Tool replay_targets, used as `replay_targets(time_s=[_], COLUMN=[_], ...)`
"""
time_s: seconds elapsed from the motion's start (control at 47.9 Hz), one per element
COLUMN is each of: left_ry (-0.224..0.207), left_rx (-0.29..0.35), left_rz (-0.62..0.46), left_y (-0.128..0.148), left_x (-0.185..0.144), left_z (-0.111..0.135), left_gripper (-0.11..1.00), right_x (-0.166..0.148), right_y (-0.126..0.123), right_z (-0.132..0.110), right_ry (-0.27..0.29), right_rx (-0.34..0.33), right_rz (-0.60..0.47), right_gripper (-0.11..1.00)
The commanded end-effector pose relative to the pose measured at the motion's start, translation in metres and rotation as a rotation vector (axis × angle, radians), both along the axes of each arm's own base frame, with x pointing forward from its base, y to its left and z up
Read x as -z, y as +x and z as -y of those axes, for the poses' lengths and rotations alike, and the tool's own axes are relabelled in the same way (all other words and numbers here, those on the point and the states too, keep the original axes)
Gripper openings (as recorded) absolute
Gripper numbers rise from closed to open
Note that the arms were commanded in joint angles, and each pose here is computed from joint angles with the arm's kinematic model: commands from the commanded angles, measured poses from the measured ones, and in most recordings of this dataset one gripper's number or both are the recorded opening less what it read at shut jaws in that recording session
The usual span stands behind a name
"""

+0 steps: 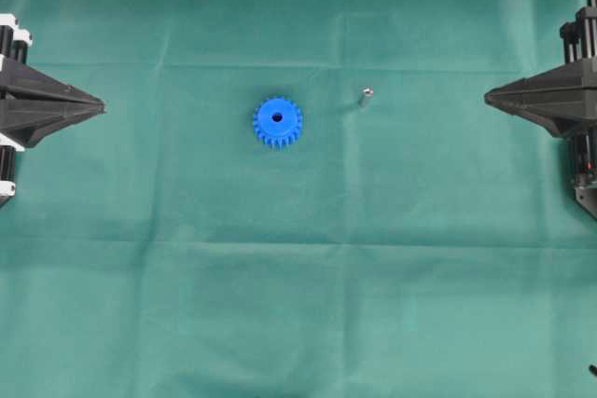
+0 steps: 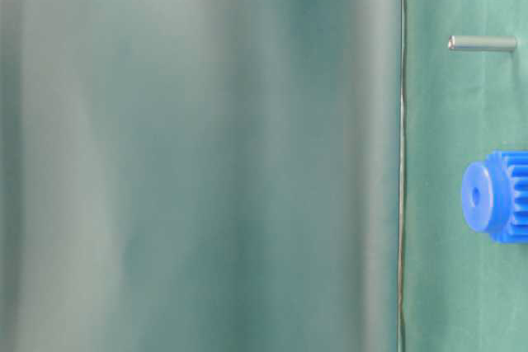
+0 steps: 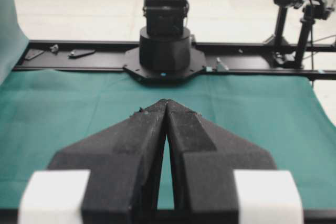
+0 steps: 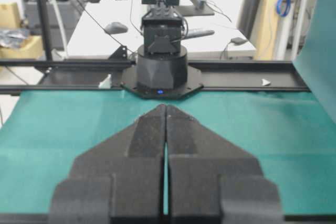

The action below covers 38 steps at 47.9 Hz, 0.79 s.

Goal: Insert the shaft placed at a random location into the center hole of the small gear at another random location.
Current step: 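Move the right gripper left toward the silver shaft, fingers open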

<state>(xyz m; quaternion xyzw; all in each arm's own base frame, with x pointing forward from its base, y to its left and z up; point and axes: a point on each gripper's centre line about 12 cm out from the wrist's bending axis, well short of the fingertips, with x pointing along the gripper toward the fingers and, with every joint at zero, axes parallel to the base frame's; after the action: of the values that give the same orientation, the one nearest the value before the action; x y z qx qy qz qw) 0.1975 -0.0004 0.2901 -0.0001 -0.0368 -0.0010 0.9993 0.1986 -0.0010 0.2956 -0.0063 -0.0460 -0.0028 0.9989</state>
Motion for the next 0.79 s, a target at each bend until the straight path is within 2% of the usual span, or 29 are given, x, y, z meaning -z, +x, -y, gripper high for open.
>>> replay_targets(time_s=[0.0,0.271,0.459,0.501,0.606,0.773], left_ry=[0.018,0.015,0.018,0.018,0.017,0.012], left_rx=[0.001,0.002,0.002,0.000,0.000,0.002], left_rz=[0.026,0.003,0.002,-0.002,-0.002,-0.008], left_y=[0.002,0.002,0.002,0.002,0.002,0.002], left_x=[-0.010,-0.007,-0.007,-0.007,-0.007,-0.005], left_z=[0.000,0.000,0.000,0.000,0.000,0.000], left_gripper=[0.00,0.00,0.00,0.00,0.00,0.00], right_x=[-0.002,0.018,0.046,0.051,0.068,0.098], right_y=[0.004,0.021,0.036,0.040,0.051,0.067], right_z=[0.002,0.014,0.031,0.033,0.041,0.053], right_ry=[-0.017,-0.029,-0.019,-0.017,-0.009,-0.017], right_rx=[0.012,0.061,0.126,0.134,0.157,0.185], right_rz=[-0.009,-0.113,-0.218,-0.237,-0.281,-0.338], right_gripper=[0.01,0.01,0.01,0.04,0.27,0.77])
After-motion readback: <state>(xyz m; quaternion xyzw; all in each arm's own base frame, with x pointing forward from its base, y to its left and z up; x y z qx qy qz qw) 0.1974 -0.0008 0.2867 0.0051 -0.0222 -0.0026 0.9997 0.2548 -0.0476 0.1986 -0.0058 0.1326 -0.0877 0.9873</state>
